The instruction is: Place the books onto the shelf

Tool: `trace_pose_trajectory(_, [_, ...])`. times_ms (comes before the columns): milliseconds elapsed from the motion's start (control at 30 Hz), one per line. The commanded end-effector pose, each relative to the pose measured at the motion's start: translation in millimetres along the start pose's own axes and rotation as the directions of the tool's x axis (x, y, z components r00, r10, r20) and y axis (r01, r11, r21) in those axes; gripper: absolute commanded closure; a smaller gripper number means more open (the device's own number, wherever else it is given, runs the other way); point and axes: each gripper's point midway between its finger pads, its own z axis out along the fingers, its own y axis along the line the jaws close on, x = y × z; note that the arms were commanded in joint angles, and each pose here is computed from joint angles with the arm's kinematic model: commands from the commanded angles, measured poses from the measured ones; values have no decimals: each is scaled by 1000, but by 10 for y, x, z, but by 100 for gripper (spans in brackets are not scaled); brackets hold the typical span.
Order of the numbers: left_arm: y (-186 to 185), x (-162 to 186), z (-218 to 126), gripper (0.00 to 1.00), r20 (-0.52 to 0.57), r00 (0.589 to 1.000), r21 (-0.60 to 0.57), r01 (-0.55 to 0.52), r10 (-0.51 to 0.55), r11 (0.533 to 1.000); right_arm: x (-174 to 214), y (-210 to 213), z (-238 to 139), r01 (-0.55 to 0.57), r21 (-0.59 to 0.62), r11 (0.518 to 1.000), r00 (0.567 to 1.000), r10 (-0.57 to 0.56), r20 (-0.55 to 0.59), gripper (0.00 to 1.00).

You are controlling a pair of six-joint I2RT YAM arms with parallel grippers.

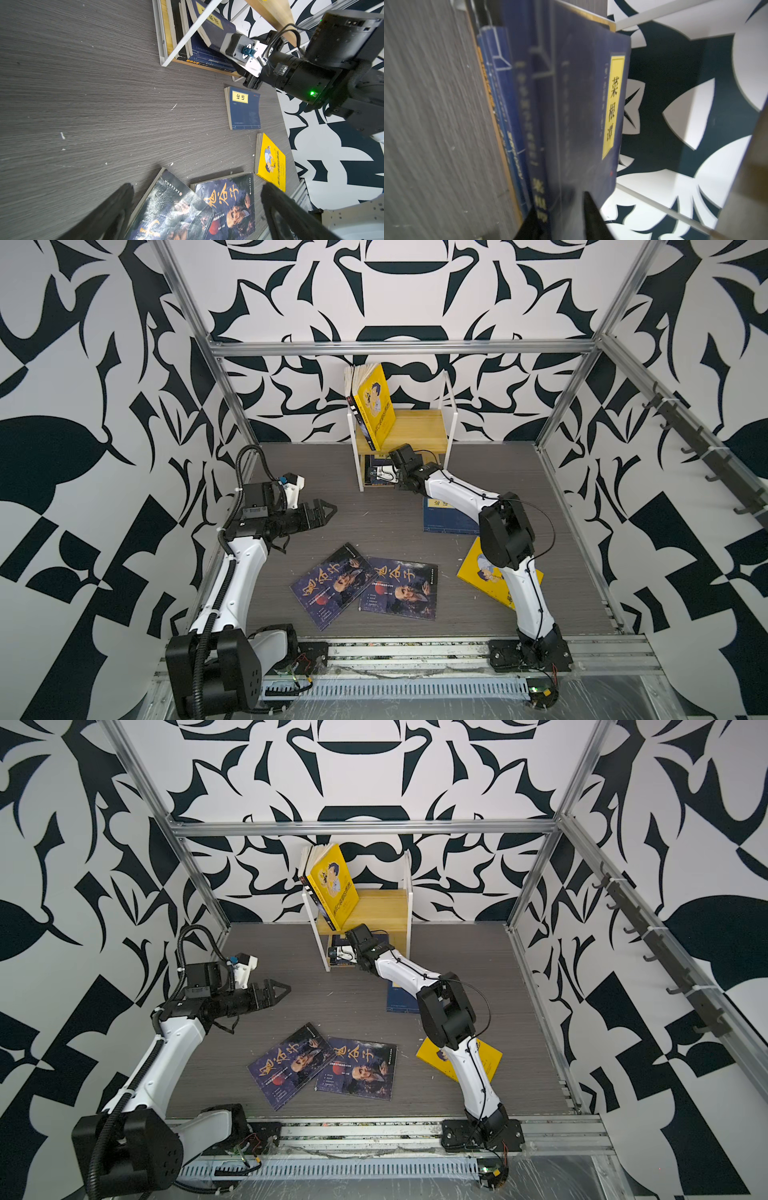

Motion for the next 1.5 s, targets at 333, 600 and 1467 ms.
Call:
trace_pose_trajectory(333, [-62,8,-20,0,-4,1000,15,-30,30,999,-109,-48,-650,-25,-118,993,992,40,121,43])
trace_pose_trajectory(600, [-63,3,-14,0,-7,999,13,-32,32,999,175,25,-638,-91,-152,984,990,106,90,41])
trace_pose_trajectory(1467, [-3,-18,-19,0,-8,1000,-13,-23,22,1000,65,-63,-149,-222,-155,963,964,240,110,59])
